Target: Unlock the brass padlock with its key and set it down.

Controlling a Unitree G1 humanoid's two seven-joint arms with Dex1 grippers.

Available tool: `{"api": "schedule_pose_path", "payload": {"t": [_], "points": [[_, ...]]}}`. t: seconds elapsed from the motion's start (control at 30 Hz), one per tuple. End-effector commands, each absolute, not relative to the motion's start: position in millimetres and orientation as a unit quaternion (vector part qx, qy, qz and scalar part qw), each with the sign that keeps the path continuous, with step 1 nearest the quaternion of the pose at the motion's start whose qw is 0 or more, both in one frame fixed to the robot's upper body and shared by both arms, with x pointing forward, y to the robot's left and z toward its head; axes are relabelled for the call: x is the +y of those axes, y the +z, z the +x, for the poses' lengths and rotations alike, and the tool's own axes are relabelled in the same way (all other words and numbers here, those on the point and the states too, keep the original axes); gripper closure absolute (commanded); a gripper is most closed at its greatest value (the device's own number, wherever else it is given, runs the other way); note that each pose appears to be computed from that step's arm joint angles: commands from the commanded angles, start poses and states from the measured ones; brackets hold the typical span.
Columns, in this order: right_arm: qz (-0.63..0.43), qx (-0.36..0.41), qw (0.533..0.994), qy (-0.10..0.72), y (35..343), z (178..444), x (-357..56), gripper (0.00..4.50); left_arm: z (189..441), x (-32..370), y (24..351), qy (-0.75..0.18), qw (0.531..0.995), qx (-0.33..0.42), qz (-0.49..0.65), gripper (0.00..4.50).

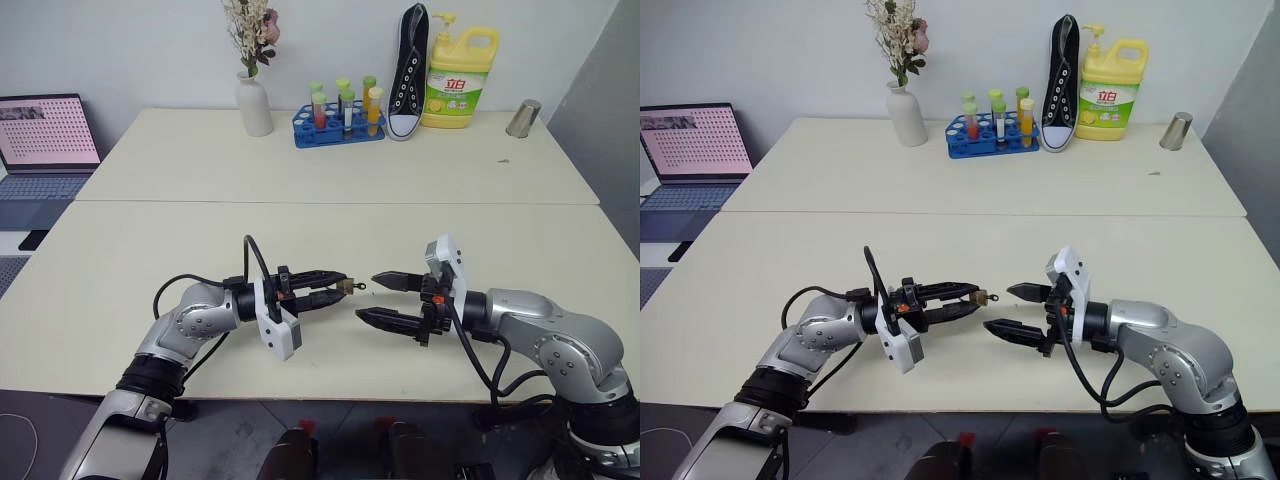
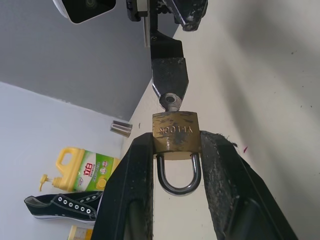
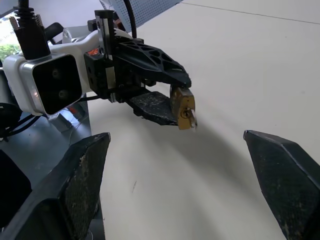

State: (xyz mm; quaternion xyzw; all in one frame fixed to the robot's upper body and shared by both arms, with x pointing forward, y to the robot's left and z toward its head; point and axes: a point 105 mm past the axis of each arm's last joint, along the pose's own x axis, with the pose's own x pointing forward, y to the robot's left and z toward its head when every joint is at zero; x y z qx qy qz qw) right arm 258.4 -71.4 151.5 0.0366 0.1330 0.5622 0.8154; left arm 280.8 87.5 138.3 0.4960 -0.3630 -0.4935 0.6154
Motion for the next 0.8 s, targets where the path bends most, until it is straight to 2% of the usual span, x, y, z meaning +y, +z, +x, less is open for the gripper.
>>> {"api": "schedule_pose_path", "payload": {"t": [0.03, 0.07, 0.23, 0.4, 0.77, 0.8], "points": [[0.032, 0.111, 0.815, 0.568, 162.0, 258.8, -68.0, 0.64, 279.3, 85.9, 149.3, -0.484, 0.608, -0.383, 0.499, 3.52], [0.033, 0.111, 0.815, 0.568, 162.1, 258.6, -67.6, 1.11, 279.1, 85.7, 149.0, -0.484, 0.608, -0.383, 0.499, 3.52], [0.032, 0.114, 0.813, 0.57, 161.2, 258.2, -65.0, 2.61, 278.9, 82.9, 149.1, -0.486, 0.604, -0.387, 0.499, 3.52], [0.03, 0.117, 0.811, 0.572, 160.8, 257.5, -63.5, 4.47, 278.3, 80.6, 147.5, -0.489, 0.603, -0.387, 0.498, 3.52], [0.036, 0.116, 0.813, 0.57, 161.0, 259.4, -63.8, 4.5, 277.2, 78.7, 146.9, -0.487, 0.604, -0.389, 0.497, 3.52], [0.04, 0.11, 0.82, 0.56, 162.8, 263.5, -66.4, 4.32, 276.8, 78.9, 146.3, -0.487, 0.603, -0.389, 0.498, 3.52]]}}
